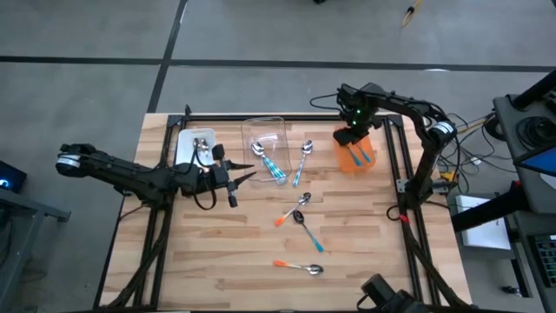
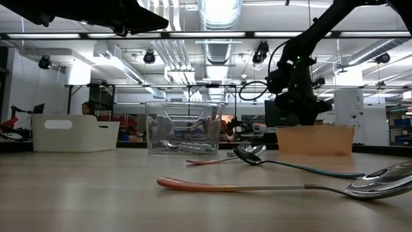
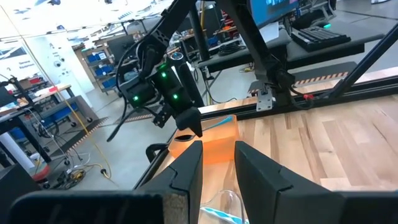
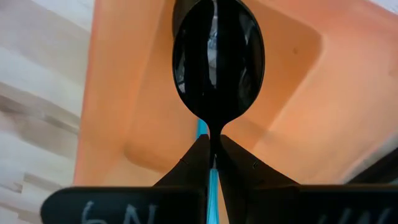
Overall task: Sort silverware by color (type)
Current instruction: Put the blue spoon into the orange bin
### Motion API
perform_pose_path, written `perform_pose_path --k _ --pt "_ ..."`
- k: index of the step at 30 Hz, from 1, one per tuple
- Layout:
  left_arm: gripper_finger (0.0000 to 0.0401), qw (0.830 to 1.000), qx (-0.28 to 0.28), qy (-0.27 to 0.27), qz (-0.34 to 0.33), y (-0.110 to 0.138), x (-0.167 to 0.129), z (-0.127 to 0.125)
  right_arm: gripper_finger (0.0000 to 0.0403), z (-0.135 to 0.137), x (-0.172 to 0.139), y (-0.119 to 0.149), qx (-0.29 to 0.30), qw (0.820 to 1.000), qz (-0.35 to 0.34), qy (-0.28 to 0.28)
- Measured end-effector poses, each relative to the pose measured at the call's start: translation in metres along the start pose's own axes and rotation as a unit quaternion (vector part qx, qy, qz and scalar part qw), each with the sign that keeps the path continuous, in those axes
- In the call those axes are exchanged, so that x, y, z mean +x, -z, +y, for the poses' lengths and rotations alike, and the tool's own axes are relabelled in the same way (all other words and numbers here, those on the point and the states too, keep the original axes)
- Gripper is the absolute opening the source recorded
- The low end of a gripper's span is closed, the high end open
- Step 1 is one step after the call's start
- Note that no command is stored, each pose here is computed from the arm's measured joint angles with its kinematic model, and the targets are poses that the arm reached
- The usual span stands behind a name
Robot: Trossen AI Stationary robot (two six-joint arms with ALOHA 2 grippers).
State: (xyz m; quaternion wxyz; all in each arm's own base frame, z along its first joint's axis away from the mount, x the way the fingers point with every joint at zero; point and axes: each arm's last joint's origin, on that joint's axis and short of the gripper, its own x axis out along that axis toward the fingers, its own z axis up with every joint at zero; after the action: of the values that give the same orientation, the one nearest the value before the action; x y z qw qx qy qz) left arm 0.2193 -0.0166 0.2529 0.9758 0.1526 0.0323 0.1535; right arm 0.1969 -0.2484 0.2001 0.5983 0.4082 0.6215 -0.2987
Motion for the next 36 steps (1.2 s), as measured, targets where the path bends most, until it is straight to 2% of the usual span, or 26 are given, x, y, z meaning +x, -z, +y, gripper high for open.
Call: perform_pose_path --k 27,36 --pt "0.0075 1.0 0.0 0.0 0.001 0.001 0.0 0.0 0.0012 -0.005 0.039 0.002 0.009 0.999 -0.035 -0.005" --pt "0.0075 1.0 0.0 0.0 0.001 0.001 0.0 0.0 0.0013 -0.006 0.042 0.001 0.005 0.999 -0.049 -0.007"
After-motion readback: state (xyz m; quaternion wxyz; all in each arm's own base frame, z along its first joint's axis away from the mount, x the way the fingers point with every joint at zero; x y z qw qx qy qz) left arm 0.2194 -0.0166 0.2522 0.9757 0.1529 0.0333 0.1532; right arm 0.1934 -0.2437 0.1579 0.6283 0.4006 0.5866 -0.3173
